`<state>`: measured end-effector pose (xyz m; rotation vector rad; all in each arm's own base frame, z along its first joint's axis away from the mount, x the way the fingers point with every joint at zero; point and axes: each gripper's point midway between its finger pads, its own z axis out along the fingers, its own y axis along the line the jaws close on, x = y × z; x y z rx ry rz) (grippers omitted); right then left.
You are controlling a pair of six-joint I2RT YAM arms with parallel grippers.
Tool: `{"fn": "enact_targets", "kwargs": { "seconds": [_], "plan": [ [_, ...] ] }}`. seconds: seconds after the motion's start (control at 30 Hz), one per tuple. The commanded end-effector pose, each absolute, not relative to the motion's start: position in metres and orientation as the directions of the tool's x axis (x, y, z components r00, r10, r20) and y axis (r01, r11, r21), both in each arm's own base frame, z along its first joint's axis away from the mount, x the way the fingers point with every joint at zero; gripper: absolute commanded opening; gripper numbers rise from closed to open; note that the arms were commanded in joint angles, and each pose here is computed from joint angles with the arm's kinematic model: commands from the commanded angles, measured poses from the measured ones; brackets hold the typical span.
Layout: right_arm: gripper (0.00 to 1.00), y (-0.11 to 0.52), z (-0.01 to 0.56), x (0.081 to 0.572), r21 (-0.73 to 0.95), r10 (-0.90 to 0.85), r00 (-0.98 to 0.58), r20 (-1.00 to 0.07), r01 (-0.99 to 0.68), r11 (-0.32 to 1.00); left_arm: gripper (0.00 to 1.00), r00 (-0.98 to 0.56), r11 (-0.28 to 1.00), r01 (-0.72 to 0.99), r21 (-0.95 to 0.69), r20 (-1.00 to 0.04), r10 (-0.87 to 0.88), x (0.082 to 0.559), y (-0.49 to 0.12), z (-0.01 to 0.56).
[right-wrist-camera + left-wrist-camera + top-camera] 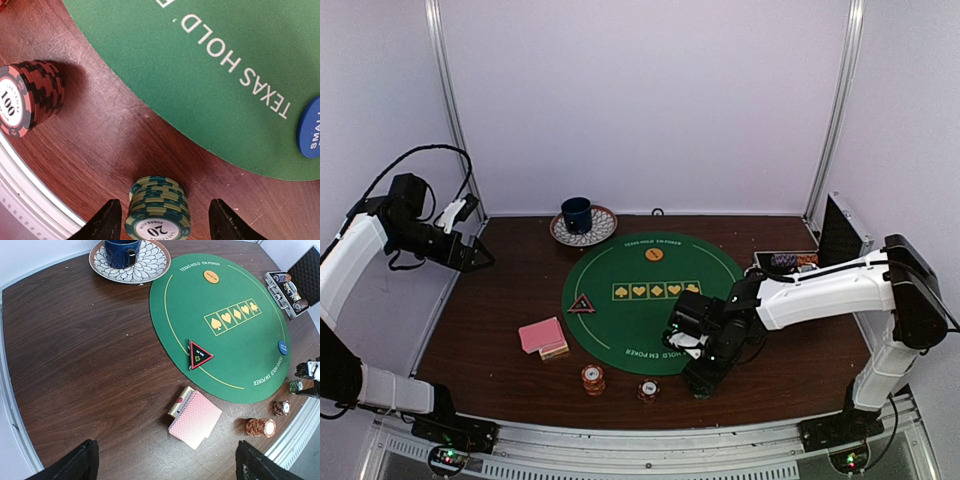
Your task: Distribute texas hold em gaming equipment
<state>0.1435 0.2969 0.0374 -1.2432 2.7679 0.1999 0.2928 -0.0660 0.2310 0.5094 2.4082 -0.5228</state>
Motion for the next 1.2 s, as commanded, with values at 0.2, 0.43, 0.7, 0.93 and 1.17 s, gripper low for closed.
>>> {"fn": "enact_targets", "kwargs": {
  "seconds": [0.2, 0.43, 0.7, 0.93, 1.17],
  "plan": [
    [0.53, 0.293, 0.025, 0.134, 0.063, -0.752, -0.647, -0.124, -0.762, 0.645, 0.98, -0.708, 0.841, 0.493, -0.223, -0.665, 0.239, 0.292, -0.066, 0.246],
    [0.40, 0.294, 0.034, 0.136, 0.062, -0.747, -0.648, -0.147, -0.760, 0.647, 0.98, -0.706, 0.841, 0.493, -0.221, -0.666, 0.239, 0.291, -0.066, 0.247],
    [0.55, 0.292, 0.039, 0.134, 0.061, -0.755, -0.641, -0.141, -0.767, 0.639, 0.98, -0.705, 0.840, 0.494, -0.224, -0.668, 0.237, 0.290, -0.067, 0.247],
    [0.49, 0.292, 0.043, 0.134, 0.063, -0.751, -0.642, -0.152, -0.765, 0.641, 0.98, -0.710, 0.839, 0.494, -0.231, -0.664, 0.235, 0.290, -0.068, 0.246],
    [0.37, 0.291, 0.042, 0.133, 0.060, -0.752, -0.643, -0.146, -0.764, 0.642, 0.98, -0.708, 0.838, 0.494, -0.230, -0.666, 0.235, 0.290, -0.068, 0.246]
  ]
}}
